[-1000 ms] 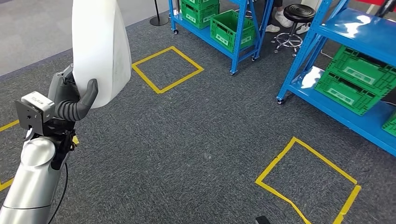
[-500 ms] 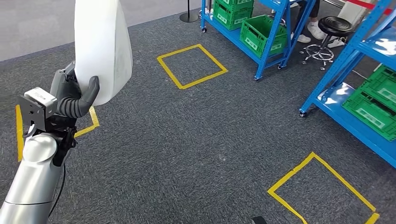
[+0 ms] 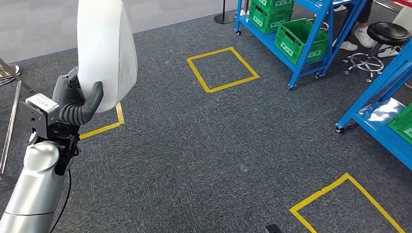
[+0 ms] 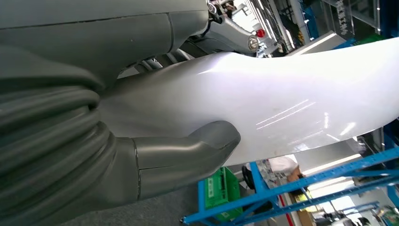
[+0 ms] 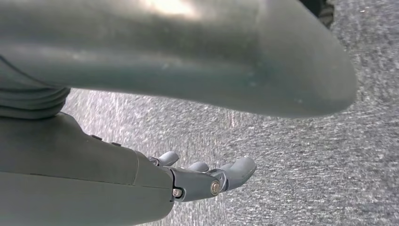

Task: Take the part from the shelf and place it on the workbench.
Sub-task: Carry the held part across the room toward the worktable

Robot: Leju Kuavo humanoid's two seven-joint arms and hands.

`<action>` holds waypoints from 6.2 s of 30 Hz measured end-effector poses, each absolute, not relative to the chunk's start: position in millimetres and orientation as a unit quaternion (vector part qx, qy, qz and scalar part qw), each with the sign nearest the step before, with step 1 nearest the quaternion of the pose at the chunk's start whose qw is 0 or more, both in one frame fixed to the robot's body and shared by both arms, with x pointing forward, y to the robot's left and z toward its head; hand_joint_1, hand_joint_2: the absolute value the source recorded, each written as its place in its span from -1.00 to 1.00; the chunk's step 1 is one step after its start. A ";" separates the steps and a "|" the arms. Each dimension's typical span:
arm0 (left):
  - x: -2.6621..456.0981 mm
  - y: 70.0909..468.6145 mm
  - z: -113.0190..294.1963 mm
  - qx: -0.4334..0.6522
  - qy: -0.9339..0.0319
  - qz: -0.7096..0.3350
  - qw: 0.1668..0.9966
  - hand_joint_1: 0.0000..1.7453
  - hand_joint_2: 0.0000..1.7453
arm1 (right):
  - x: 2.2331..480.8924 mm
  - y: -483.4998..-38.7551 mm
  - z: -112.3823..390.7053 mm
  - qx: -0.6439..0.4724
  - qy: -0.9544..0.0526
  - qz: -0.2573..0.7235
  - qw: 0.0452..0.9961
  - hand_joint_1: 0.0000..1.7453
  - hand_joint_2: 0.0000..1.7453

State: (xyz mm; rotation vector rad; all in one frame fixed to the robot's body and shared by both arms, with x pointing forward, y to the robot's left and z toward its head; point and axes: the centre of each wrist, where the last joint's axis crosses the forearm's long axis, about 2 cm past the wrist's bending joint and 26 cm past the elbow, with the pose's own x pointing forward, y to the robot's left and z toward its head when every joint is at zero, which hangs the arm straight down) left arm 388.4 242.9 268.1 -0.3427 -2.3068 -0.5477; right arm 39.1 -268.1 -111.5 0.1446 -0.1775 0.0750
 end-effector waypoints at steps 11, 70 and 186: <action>389.6 254.8 268.5 -0.122 -0.898 -0.217 0.364 1.00 1.00 | 42.3 -267.8 -111.2 0.073 -0.092 0.042 0.992 -1.00 -1.00; 411.0 240.8 267.9 -0.124 -0.885 -0.231 0.385 1.00 1.00 | 41.0 -259.2 -110.8 0.078 -0.095 0.033 0.992 -1.00 -1.00; 409.2 250.7 262.9 -0.059 -0.868 -0.248 0.426 1.00 1.00 | 42.1 -259.8 -110.7 0.081 -0.075 0.009 0.994 -1.00 -1.00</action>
